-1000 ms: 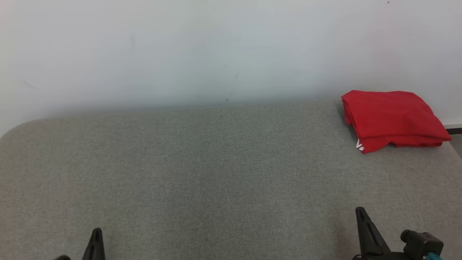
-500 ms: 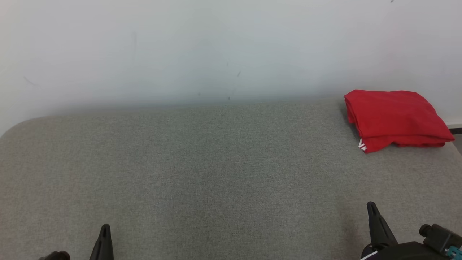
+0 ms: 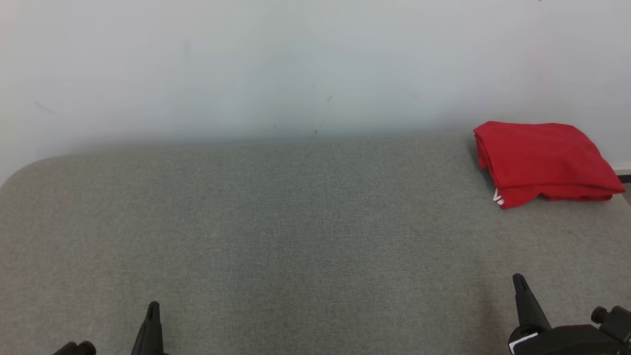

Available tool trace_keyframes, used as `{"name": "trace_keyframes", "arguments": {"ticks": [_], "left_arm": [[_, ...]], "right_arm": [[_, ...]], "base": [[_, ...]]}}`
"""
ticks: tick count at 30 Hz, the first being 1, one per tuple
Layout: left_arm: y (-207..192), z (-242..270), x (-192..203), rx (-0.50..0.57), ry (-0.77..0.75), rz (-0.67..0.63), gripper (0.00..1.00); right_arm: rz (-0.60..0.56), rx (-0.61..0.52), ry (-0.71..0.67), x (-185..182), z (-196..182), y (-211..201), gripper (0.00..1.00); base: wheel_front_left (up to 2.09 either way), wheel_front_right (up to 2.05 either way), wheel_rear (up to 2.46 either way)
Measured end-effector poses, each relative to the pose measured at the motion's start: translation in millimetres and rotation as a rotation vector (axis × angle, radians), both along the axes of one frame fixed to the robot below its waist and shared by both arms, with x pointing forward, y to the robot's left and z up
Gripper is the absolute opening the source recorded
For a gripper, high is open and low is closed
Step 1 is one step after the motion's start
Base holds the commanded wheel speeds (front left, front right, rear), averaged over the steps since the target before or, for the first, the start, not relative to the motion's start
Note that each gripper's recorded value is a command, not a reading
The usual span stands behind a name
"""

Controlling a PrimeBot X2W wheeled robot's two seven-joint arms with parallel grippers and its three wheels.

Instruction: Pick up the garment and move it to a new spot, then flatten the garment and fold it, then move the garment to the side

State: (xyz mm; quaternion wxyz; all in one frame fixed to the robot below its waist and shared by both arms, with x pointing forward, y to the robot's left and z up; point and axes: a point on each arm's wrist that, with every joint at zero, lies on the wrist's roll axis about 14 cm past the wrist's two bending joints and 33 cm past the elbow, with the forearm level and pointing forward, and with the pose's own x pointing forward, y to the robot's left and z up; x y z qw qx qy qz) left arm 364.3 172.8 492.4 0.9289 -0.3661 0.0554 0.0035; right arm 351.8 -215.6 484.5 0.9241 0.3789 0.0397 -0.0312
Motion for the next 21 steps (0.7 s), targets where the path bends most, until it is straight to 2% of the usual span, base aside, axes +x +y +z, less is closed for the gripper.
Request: {"name": "trace_keyframes", "arguments": {"ticks": [21], "left_arm": [[-7.8,0.1,4.2,-0.251,-0.002,0.015,0.0]], "right_arm": [[-0.026,0.246,0.0,7.7,1.9,-10.5,0.0]], "base": [[0.0,0.0,0.0]]}}
